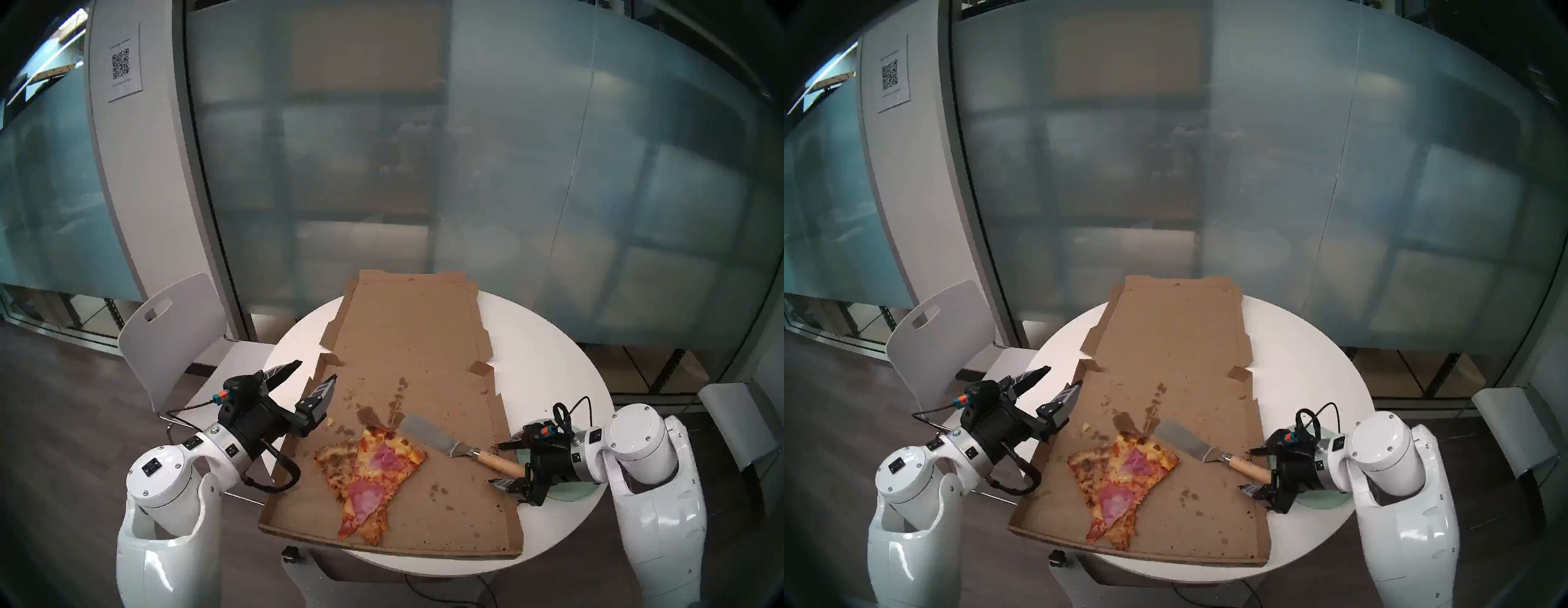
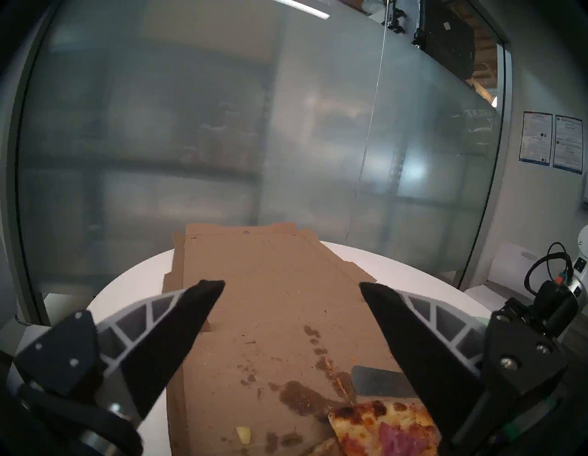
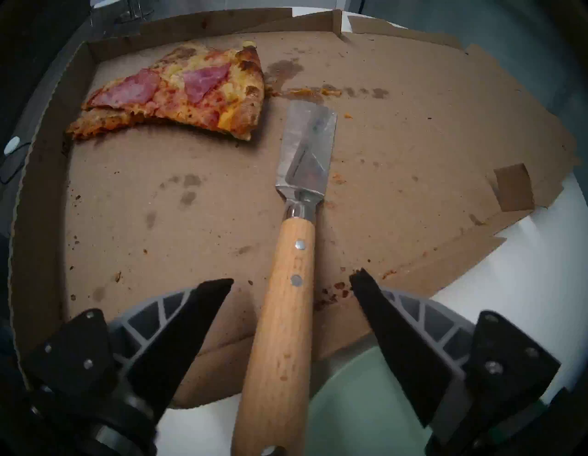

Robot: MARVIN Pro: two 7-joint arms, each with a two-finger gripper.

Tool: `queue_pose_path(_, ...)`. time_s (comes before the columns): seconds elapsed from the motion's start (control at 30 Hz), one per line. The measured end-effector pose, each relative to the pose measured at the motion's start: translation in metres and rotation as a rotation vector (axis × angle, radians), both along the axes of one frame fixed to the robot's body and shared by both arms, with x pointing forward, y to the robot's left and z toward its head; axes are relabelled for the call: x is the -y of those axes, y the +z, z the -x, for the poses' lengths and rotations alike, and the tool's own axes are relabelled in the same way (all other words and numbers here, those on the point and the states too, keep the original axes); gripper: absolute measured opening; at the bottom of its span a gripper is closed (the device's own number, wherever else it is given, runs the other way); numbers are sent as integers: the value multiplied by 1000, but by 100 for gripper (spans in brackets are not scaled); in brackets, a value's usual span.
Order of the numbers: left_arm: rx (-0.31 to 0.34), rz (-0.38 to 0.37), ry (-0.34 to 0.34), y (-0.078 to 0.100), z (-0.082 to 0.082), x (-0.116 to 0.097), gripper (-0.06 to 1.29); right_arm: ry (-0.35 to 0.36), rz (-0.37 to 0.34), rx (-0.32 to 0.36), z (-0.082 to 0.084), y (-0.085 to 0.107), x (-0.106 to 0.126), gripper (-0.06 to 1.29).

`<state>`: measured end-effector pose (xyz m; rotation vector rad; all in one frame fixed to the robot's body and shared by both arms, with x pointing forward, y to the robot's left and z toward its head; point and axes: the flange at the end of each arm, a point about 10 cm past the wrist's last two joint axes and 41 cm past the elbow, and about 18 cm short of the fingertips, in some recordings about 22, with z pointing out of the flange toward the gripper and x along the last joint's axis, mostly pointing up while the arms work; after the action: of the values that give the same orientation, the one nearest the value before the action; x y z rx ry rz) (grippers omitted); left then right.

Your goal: Put pizza slice onto the plate

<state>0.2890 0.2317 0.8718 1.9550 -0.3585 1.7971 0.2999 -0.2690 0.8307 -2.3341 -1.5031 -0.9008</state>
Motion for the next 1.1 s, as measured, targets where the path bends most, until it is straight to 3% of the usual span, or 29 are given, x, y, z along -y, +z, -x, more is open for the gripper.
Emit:
queue_pose_path(0.4,0,0,0,0,0,0,121,28,48,-21,-9,-3,-6,107)
queue_pose_path(0.83,0,0,0,0,0,0,122,50,102,-28,-17,-5,-12,97)
queue_pose_path(1.1,0,0,0,0,0,0,122,51,114,-32,-18,-5,-13,72)
